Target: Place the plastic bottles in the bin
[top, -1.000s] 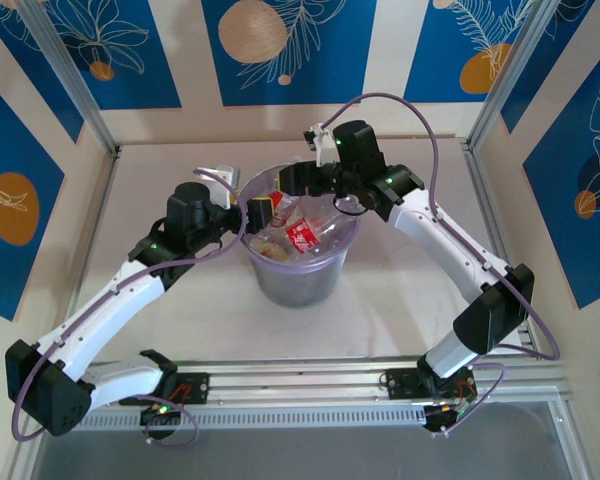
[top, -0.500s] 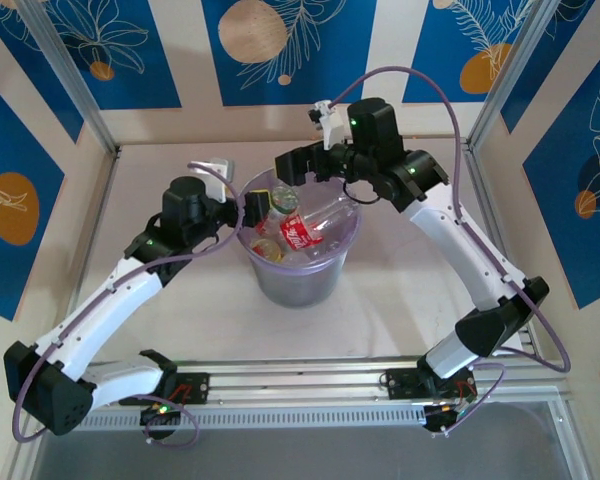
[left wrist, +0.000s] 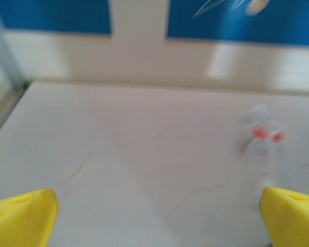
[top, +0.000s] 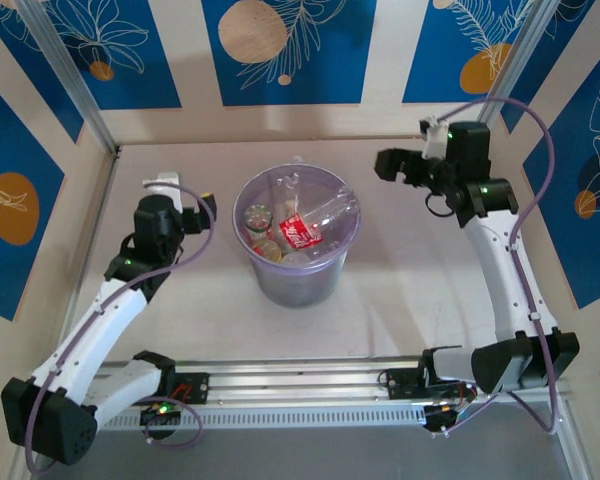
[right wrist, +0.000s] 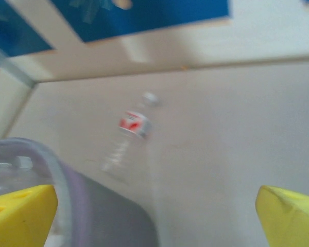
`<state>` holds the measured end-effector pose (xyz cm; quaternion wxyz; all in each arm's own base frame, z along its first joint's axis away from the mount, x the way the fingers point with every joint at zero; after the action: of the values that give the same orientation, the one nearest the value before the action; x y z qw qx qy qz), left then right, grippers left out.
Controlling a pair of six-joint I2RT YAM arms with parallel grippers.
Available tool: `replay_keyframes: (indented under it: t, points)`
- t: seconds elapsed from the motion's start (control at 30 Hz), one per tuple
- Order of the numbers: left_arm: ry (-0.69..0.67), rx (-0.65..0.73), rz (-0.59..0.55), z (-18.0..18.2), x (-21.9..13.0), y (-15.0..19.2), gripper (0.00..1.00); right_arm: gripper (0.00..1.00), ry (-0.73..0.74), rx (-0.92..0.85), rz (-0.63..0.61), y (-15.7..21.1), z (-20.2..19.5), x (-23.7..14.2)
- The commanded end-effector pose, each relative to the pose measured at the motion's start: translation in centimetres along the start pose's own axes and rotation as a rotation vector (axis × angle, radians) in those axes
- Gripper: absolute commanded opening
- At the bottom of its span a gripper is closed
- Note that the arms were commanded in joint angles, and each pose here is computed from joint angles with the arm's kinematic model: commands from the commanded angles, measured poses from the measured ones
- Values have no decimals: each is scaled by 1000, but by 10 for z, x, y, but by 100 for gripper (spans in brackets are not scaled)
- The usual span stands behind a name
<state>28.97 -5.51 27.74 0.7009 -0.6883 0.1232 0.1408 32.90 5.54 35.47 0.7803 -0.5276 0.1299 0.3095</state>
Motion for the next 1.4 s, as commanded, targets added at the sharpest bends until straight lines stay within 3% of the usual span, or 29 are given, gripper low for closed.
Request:
replay_keyframes:
  t: [0.0, 0.2, 0.43, 0.77, 0.97, 1.37]
  points:
    - [-189, 5, 5, 28, 14, 31, 100, 99, 72, 27, 2, 25, -38, 14]
    - [-229, 9, 78, 37, 43, 93, 100, 99, 247, 62, 6, 79, -93, 45]
    - [-188, 96, 121, 28, 66, 90, 100, 99, 345, 49, -38, 121, -129, 81]
    - [-162, 102, 120, 28, 59, 92, 100, 99, 368, -57, -136, 140, -144, 108]
    - [-146, 79, 57, 31, 39, 95, 100, 99, 300, -102, -240, 139, -137, 113]
    - [-182, 102, -51, 40, 25, 116, 100, 99, 274, -143, -282, 154, -135, 118]
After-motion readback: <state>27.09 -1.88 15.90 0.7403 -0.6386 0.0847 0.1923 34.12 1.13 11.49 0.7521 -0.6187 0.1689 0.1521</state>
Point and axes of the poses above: each hand's point on the last joint's axis, 136 mm out from that joint toward the fingers, its own x axis out along the fingers, its own z axis along the line the jaws close on, y = z × x, the point moved 6 cm from there along -x, back along the fingers, and after that the axes turned 5 degrees about x, right-handed, at the moved point
